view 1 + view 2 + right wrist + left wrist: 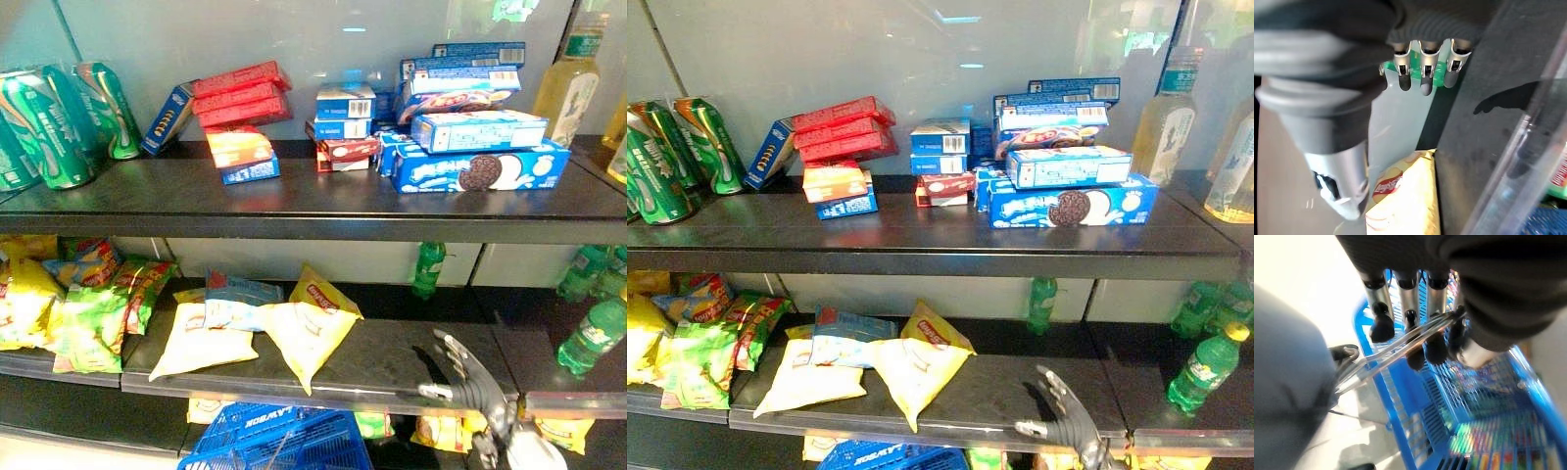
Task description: Pick up the snacks into the basket
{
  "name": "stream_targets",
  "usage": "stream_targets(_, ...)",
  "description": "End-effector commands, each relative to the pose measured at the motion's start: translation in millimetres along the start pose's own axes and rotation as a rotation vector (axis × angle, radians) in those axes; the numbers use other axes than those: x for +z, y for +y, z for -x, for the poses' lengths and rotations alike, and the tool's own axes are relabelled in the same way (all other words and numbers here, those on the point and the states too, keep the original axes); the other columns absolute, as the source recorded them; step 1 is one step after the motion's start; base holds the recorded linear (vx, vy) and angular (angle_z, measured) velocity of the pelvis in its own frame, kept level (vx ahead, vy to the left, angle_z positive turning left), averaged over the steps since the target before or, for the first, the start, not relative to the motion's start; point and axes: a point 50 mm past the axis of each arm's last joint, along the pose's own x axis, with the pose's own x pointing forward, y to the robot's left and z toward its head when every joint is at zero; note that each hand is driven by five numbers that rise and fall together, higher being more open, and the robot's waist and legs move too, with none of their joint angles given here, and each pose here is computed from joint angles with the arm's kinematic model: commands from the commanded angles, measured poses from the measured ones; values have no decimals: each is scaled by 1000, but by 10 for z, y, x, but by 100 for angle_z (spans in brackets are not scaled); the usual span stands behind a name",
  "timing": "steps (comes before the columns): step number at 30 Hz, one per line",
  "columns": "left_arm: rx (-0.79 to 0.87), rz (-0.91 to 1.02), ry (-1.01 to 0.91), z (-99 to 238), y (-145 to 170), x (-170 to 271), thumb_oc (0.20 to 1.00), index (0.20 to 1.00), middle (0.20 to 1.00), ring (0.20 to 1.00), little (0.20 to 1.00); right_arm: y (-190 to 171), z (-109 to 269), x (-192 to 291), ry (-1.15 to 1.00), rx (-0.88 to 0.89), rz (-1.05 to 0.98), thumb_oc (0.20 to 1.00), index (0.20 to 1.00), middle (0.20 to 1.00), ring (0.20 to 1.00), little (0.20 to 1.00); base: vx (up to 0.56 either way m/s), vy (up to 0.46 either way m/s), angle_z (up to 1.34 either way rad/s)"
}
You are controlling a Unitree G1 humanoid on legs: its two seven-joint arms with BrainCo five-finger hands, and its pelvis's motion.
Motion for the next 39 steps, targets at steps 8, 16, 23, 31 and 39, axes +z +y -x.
stream_targets(8,165,-336,192,101,763,-461,200,200,200,200,200,-232,-117,413,-175,-111,110,1000,1000,1000,1000,1000,-24,-46,2)
stream_targets(16,189,-275,223,132,784,-542,200,200,200,200,200,-274,-86,434,-186,-114,128,1000,1000,1000,1000,1000,-17,-50,4)
stream_targets(23,201,-268,231,132,788,-549,200,200,200,200,200,-303,-64,423,-183,-127,131,1000,1000,1000,1000,1000,-17,-28,7)
stream_targets(31,219,-269,226,130,811,-530,200,200,200,200,200,-354,-113,567,-236,-130,187,1000,1000,1000,1000,1000,-3,-4,2)
stream_targets(39,303,-271,161,118,954,-382,200,200,200,200,200,-458,-221,795,-313,-139,263,1000,1000,1000,1000,1000,-41,-6,4)
